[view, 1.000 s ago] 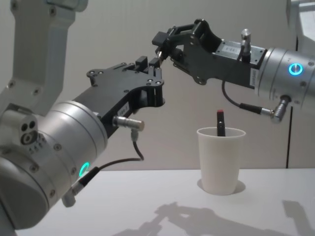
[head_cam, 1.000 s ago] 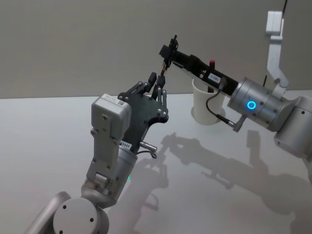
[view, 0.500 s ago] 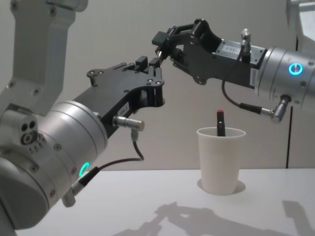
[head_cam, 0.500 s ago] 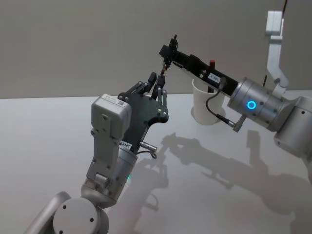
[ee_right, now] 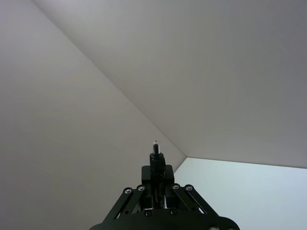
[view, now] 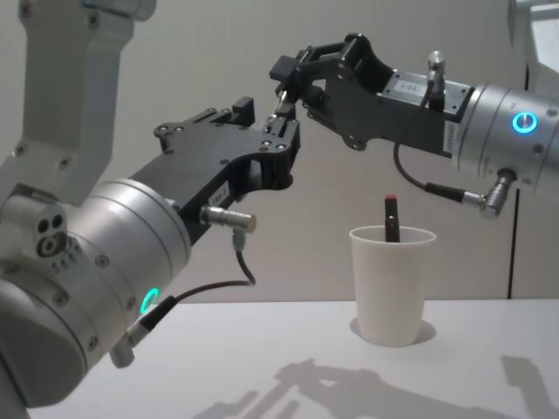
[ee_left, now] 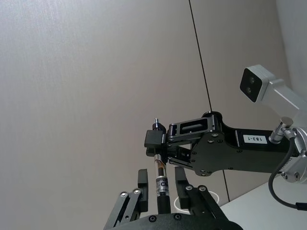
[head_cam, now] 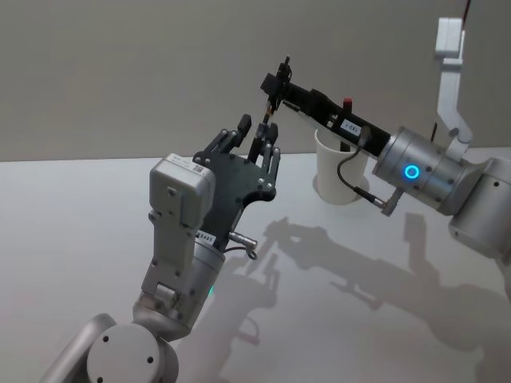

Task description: Place the pen into the pen holder.

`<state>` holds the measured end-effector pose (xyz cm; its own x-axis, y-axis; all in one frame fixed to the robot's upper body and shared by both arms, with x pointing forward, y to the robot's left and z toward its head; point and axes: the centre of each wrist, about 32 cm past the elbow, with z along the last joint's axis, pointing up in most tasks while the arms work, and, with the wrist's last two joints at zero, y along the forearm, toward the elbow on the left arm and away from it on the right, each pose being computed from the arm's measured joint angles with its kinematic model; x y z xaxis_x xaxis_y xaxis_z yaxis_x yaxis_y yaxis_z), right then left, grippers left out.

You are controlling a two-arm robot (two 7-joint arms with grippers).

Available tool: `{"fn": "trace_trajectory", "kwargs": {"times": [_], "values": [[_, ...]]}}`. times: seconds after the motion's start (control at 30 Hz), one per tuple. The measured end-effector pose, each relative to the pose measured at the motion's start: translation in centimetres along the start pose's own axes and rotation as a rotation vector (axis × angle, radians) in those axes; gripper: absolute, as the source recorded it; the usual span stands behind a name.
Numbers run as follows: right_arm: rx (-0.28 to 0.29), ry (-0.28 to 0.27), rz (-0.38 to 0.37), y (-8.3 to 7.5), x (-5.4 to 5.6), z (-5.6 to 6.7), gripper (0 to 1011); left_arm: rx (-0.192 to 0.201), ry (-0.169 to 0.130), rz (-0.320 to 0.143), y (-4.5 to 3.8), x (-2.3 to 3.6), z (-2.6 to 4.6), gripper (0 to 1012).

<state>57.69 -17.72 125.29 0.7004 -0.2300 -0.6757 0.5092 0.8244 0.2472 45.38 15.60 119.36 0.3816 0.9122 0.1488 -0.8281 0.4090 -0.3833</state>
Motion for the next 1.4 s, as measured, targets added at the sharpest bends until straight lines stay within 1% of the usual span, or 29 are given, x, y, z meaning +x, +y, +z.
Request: {"fn": "trace_trajectory", "kwargs": {"times": [0.03, 0.07, 0.13, 0.2, 0.27, 0.47, 0.53, 0.6, 0.73, 0.93, 1.13, 1.4], "values": [[0.000, 0.000, 0.000, 0.00, 0.00, 0.00, 134, 0.000, 0.000, 0.000, 0.00, 0.00, 0.00, 330], [0.000, 0.000, 0.000, 0.00, 0.00, 0.00, 133, 0.000, 0.000, 0.000, 0.00, 0.00, 0.00, 397], [0.000, 0.000, 0.000, 0.00, 0.00, 0.00, 133, 0.000, 0.000, 0.000, 0.00, 0.00, 0.00, 437], [0.000, 0.000, 0.000, 0.00, 0.00, 0.00, 133, 0.000, 0.000, 0.000, 0.00, 0.00, 0.00, 516], [0.000, 0.000, 0.000, 0.00, 0.00, 0.00, 133, 0.000, 0.000, 0.000, 0.00, 0.00, 0.00, 557], [0.000, 0.000, 0.000, 0.00, 0.00, 0.00, 134, 0.000, 0.000, 0.000, 0.00, 0.00, 0.00, 770], [0.000, 0.000, 0.000, 0.00, 0.00, 0.00, 133, 0.000, 0.000, 0.000, 0.00, 0.00, 0.00, 790], [0.000, 0.000, 0.000, 0.00, 0.00, 0.00, 133, 0.000, 0.000, 0.000, 0.00, 0.00, 0.00, 877], [0.000, 0.000, 0.000, -0.01, 0.01, 0.00, 133, 0.000, 0.000, 0.000, 0.00, 0.00, 0.00, 991], [0.009, -0.013, -0.004, -0.01, -0.05, 0.06, 133, 0.000, 0.000, 0.000, 0.00, 0.00, 0.00, 1001], [0.038, -0.060, -0.020, 0.01, -0.28, 0.32, 133, 0.000, 0.000, 0.000, 0.00, 0.00, 0.00, 1001], [0.095, -0.138, -0.065, 0.08, -0.34, 0.93, 133, 0.000, 0.000, 0.000, 0.00, 0.00, 0.00, 1001]]}}
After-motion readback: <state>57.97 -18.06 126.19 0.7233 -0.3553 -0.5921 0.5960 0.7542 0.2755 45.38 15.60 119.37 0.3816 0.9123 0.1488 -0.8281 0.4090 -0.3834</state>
